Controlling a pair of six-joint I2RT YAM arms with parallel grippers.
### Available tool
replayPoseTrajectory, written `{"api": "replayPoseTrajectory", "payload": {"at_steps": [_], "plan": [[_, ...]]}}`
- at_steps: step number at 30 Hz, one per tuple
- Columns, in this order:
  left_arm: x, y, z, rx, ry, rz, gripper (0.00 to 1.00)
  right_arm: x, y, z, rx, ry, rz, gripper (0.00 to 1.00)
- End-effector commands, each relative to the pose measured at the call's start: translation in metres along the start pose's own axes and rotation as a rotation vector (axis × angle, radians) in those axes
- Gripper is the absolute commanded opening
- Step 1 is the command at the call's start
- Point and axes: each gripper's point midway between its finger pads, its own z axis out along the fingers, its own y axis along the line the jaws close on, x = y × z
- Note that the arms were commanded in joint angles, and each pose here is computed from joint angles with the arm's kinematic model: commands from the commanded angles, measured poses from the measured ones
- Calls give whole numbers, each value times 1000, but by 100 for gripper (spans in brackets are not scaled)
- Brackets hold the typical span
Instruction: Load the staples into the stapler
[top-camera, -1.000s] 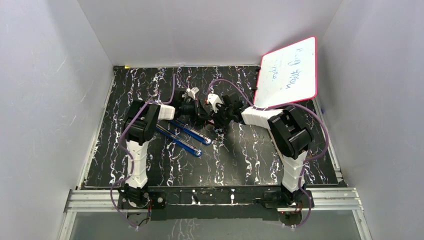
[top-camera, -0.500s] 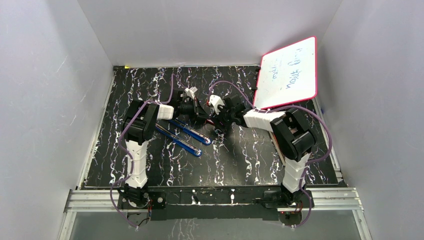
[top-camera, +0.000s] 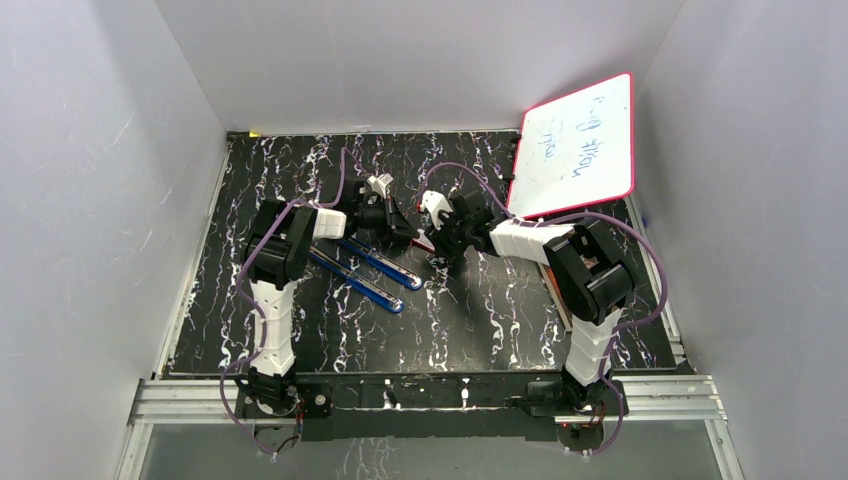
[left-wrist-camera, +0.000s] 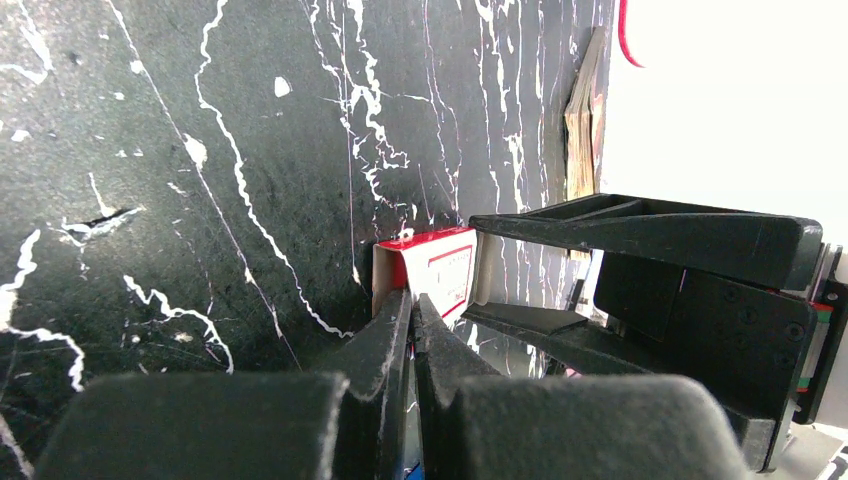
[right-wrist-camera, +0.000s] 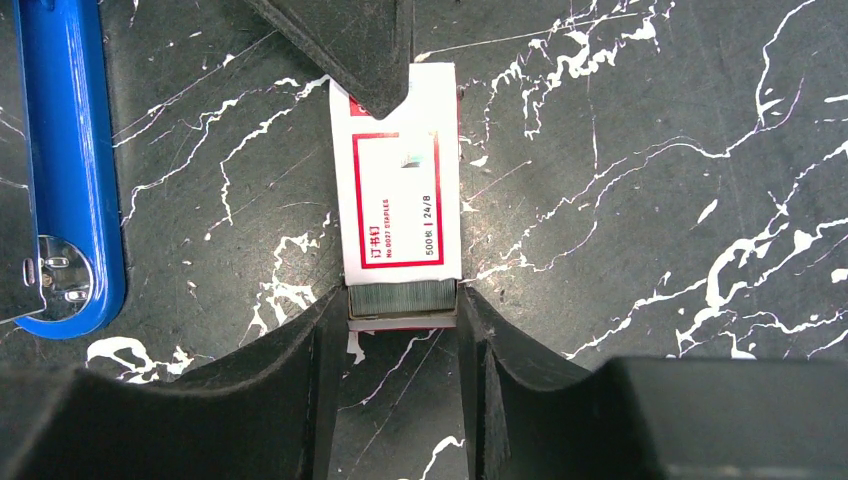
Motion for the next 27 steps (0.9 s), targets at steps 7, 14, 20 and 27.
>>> {"api": "replayPoseTrajectory", "payload": {"at_steps": [7, 14, 20, 27], "plan": [[-14, -7, -16, 2, -32, 18, 0, 25, 2, -9, 0, 84, 10, 46], [-18, -4, -20, -3, -42, 17, 0, 26, 3, -9, 0, 88, 11, 47], [-26, -2, -27, -14, -58, 22, 0, 27, 4, -8, -5, 90, 10, 46], [-39, 3, -39, -21, -84, 21, 0, 27, 3, -7, -7, 94, 8, 46]]}}
